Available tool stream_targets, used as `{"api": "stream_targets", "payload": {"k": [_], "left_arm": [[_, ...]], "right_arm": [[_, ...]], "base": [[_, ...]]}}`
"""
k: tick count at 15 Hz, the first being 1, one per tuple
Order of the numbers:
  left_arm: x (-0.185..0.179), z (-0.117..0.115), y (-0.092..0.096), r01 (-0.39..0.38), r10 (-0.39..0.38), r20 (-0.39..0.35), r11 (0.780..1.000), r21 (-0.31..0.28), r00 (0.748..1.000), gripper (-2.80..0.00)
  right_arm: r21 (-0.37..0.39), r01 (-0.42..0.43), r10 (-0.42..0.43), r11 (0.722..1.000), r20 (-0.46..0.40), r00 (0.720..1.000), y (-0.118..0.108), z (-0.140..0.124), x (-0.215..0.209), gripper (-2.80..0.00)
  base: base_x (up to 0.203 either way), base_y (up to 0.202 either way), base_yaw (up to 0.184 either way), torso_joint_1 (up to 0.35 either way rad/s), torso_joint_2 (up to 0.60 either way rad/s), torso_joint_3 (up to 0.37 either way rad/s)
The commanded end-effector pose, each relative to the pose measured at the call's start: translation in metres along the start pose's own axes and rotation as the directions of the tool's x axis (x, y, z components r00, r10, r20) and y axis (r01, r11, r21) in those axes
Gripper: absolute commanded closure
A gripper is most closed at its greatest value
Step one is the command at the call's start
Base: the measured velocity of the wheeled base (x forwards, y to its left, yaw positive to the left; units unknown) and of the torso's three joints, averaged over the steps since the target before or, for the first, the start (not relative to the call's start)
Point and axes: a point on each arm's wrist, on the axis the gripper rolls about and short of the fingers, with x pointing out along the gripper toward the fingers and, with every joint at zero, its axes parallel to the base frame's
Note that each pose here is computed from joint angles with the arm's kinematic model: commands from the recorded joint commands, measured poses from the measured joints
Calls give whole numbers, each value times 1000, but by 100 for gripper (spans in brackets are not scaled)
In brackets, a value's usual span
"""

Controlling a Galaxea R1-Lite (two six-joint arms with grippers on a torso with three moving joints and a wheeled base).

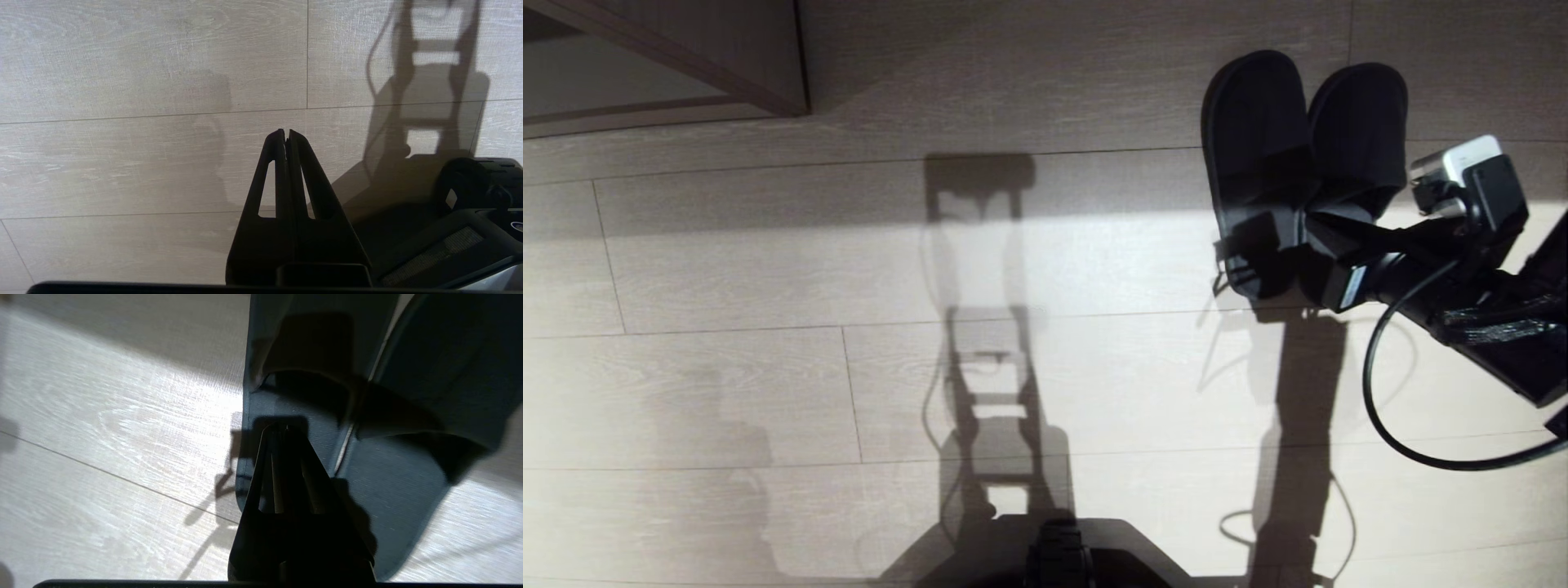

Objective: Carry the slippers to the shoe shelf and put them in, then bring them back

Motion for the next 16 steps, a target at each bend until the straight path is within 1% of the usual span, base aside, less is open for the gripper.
{"api": "stream_targets", "payload": {"k": [1,4,7,9,10,13,15,16], "left_arm": [[0,0,0,-1,1,2,1000,-1,1000,0],[0,0,0,-1,1,2,1000,-1,1000,0],[0,0,0,0,0,1,1000,-1,1000,0],[0,0,0,2,-2,2,1000,-1,1000,0],[0,0,0,0,0,2,1000,-1,1000,0],[0,0,0,0,0,2,1000,-1,1000,0],[0,0,0,0,0,0,1000,-1,1000,0],[0,0,0,0,0,2,1000,-1,1000,0]], "right_arm": [[-7,30,-29,1000,94,995,-5,26,-38,0],[-8,55,-53,998,153,987,-5,36,-93,0],[-7,74,-71,997,205,976,-1,35,-148,0],[-5,92,-89,996,217,972,1,31,-181,0],[0,110,-108,994,213,971,2,29,-198,0],[63,156,-166,986,208,964,8,20,-243,0],[90,182,-194,979,153,969,17,-1,-264,0],[100,184,-195,978,108,975,23,-17,-269,0]], "base": [[0,0,0,0,0,0],[0,0,0,0,0,0],[0,0,0,0,0,0],[0,0,0,0,0,0],[0,0,0,0,0,0],[0,0,0,0,0,0],[0,0,0,0,0,0],[0,0,0,0,0,0]]}}
